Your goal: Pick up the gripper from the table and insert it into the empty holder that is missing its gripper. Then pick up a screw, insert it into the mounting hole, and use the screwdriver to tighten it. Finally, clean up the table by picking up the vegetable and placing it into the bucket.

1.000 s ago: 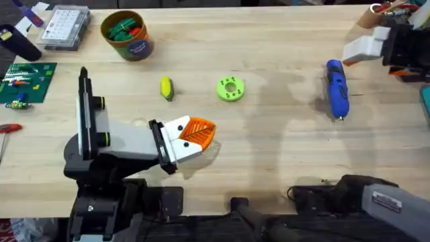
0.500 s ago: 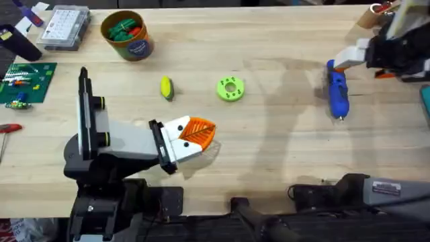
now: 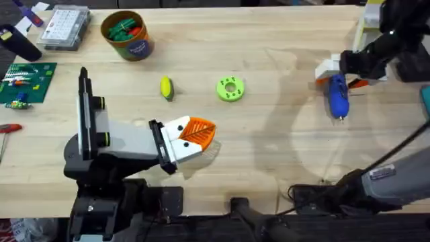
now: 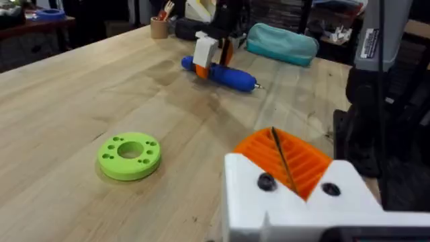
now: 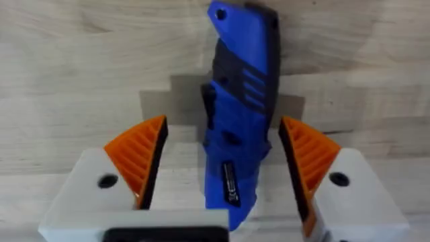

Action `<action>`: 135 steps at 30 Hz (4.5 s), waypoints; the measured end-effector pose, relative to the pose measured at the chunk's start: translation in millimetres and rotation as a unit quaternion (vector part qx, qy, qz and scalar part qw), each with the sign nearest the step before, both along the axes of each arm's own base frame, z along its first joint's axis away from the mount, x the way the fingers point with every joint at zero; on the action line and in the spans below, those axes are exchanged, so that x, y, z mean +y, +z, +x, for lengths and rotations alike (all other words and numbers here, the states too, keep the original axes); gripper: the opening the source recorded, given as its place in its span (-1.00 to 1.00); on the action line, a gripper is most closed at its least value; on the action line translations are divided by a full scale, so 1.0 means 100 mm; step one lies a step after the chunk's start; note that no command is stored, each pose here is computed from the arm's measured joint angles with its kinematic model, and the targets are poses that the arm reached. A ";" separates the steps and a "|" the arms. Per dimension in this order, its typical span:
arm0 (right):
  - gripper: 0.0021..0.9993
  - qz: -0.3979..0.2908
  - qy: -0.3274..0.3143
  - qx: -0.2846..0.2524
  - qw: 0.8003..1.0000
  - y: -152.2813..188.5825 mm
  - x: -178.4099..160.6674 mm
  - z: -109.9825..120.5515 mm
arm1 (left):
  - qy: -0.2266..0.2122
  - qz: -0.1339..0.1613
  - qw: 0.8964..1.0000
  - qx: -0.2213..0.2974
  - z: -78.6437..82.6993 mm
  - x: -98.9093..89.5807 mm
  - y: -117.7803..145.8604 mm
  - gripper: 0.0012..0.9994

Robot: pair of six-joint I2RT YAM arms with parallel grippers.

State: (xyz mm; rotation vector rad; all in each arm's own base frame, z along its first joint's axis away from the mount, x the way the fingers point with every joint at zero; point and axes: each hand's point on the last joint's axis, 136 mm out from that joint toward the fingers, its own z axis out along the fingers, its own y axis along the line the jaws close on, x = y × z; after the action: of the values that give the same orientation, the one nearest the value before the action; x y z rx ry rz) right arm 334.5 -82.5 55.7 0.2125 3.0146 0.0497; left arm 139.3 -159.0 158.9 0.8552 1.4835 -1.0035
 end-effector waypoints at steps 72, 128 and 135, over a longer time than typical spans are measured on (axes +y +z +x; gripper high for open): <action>-0.96 0.008 0.124 -0.399 0.908 2.99 0.69 1.32 | 0.000 0.000 1.000 0.000 0.00 0.00 0.00 -0.99; -0.97 0.469 0.500 -0.559 0.466 4.32 3.98 0.07 | 0.000 0.000 1.000 0.000 0.00 0.00 0.00 -0.99; -0.97 0.502 0.512 -0.530 0.454 4.13 4.05 -0.08 | 0.000 0.000 1.000 0.000 0.00 0.00 0.00 -0.99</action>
State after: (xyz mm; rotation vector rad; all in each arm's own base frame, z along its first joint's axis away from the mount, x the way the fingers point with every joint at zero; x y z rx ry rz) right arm 326.8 322.8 468.7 -1.0985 1.0782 1.3838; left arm 139.4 -159.0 158.8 0.8546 1.4841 -1.0036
